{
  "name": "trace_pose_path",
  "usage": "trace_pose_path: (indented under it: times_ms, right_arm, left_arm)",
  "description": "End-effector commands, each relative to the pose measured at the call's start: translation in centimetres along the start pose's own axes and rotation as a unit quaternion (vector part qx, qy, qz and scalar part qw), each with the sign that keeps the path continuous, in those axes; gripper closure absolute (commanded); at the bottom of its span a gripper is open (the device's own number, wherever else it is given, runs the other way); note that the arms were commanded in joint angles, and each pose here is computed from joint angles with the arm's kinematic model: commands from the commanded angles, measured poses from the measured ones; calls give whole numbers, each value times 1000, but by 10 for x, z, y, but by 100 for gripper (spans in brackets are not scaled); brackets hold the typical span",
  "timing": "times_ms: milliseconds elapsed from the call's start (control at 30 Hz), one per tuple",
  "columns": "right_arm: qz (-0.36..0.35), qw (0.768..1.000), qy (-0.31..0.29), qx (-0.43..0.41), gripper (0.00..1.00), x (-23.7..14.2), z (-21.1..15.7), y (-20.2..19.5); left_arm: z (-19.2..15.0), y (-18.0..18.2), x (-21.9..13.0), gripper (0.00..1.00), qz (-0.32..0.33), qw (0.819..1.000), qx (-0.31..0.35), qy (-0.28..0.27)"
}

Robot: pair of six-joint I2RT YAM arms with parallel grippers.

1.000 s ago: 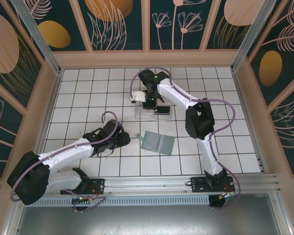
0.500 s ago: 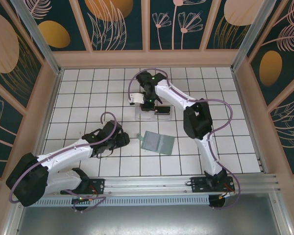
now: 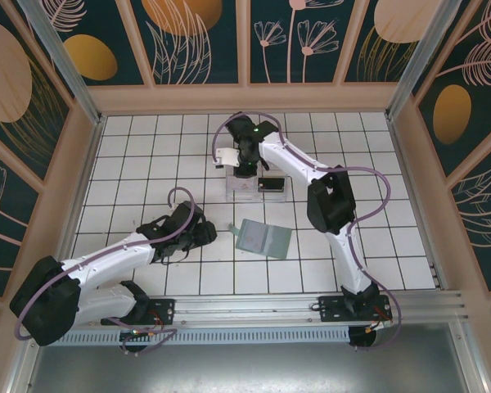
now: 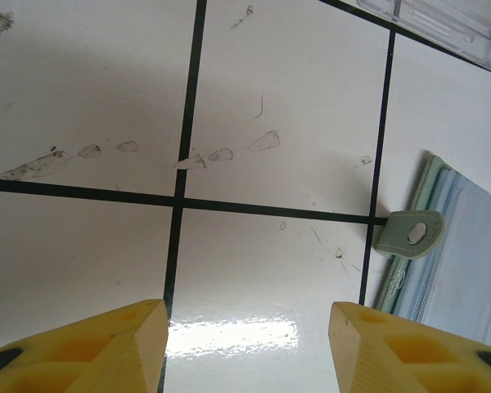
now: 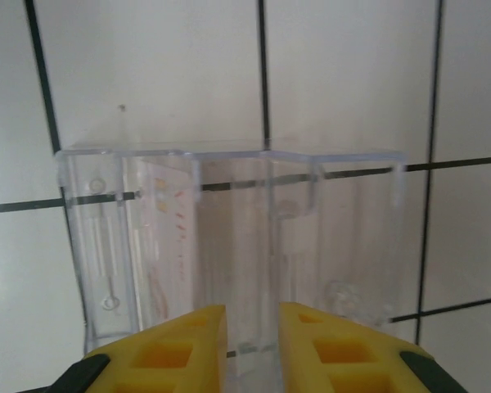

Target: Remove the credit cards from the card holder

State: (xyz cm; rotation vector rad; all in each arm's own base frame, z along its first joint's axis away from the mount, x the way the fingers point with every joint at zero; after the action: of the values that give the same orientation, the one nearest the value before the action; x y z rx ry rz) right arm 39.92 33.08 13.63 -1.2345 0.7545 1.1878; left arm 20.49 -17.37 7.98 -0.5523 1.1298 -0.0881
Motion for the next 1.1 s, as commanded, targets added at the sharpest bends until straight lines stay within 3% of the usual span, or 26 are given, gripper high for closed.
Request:
trace_pose_path:
  times_ms: [0, 133, 300, 400, 467, 567, 767, 1067]
  right_arm:
    - [-53, 998, -17, 13, 76, -37, 7, -13]
    - [-64, 996, -45, 46, 75, -55, 13, -11]
    - [-79, 976, -92, 180, 71, -74, 15, -6]
    - [-86, 946, -111, 293, 70, -77, 9, 3]
    - [-86, 912, -117, 383, 70, -79, 1, 13]
    - [-38, 874, -125, 467, 70, -77, -5, 47]
    - [23, 811, -65, 581, 68, -65, -18, 115]
    - [25, 803, 38, 595, 58, -30, -34, 188]
  left_arm:
    - [3, 0, -3, 45, 0, 1000, -6, -6]
    - [6, -4, -3, 45, -2, 1000, -2, -8]
    - [12, -14, -2, 45, -14, 1000, 2, -16]
    - [15, -25, -2, 45, -42, 999, 1, -20]
    - [18, -31, -2, 46, -53, 998, 5, -24]
    - [23, -42, -4, 47, -70, 997, 16, -28]
    - [34, -52, -7, 48, -82, 995, 11, -53]
    - [40, -58, -10, 48, -88, 994, 11, -67]
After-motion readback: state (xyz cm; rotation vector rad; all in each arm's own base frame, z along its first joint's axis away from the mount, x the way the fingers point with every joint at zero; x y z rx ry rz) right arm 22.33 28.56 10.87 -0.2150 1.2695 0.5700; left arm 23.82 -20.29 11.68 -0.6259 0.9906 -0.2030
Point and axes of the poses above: each hand's point on the last joint's axis, 136 mm out from that joint toward the fingers, its own x axis out along the fingers, its own y axis along the line the jaws close on, z = x × y, the point moved 3 cm from there along -x, back along the fingers, and after that the axes turned 5 degrees about -x, right-handed, at the moved point
